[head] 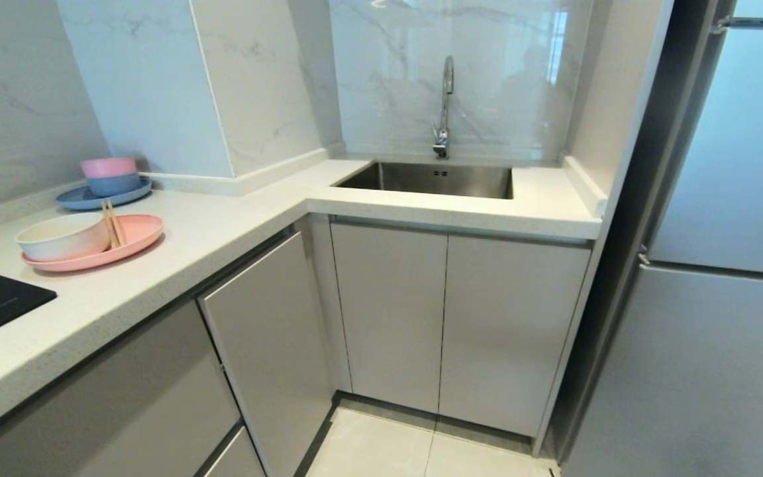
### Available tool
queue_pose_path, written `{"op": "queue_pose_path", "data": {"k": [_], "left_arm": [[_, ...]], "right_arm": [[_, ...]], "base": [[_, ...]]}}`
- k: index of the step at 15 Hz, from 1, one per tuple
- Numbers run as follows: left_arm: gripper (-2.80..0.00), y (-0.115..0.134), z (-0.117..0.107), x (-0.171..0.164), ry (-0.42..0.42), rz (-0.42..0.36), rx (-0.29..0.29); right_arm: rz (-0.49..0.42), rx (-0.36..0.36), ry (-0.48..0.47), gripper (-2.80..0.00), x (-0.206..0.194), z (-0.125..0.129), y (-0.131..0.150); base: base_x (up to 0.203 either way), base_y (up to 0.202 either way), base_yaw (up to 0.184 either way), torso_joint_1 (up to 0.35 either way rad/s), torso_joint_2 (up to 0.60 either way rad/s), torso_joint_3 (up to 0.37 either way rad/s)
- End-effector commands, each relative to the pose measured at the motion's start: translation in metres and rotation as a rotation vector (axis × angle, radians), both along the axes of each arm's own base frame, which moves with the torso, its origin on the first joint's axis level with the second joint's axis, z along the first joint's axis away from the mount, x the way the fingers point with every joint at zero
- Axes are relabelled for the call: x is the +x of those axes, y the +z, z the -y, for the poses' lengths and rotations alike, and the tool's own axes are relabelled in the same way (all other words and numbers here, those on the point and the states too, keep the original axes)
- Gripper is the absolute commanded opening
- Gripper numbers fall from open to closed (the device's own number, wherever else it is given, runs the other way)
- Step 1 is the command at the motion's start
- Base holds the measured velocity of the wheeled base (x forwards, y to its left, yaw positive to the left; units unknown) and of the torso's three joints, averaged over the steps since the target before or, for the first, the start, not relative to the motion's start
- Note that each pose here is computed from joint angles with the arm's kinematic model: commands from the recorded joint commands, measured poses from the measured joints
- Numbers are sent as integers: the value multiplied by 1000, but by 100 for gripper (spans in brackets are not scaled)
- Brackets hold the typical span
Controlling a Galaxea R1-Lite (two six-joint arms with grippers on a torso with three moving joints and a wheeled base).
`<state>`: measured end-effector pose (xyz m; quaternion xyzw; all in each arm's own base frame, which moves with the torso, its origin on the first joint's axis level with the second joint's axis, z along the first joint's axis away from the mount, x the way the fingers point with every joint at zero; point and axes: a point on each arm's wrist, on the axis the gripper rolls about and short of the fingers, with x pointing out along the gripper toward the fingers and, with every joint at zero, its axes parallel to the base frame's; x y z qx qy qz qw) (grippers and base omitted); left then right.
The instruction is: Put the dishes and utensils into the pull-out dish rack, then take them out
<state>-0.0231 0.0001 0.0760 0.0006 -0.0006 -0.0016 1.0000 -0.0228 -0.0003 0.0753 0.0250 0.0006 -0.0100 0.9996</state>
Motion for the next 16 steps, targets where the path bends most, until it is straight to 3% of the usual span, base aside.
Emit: {"op": "queue_pose_path", "data": {"k": [1, 16], "left_arm": [[-280, 0, 0, 0, 0, 2, 0], [-280, 0, 0, 0, 0, 2, -1]], "right_arm": [[-1, 1, 0, -280, 0, 0, 0], [-1, 1, 0, -280, 0, 0, 0]], "base": [[0, 0, 0, 0, 0, 0], [0, 0, 0, 0, 0, 0]]}}
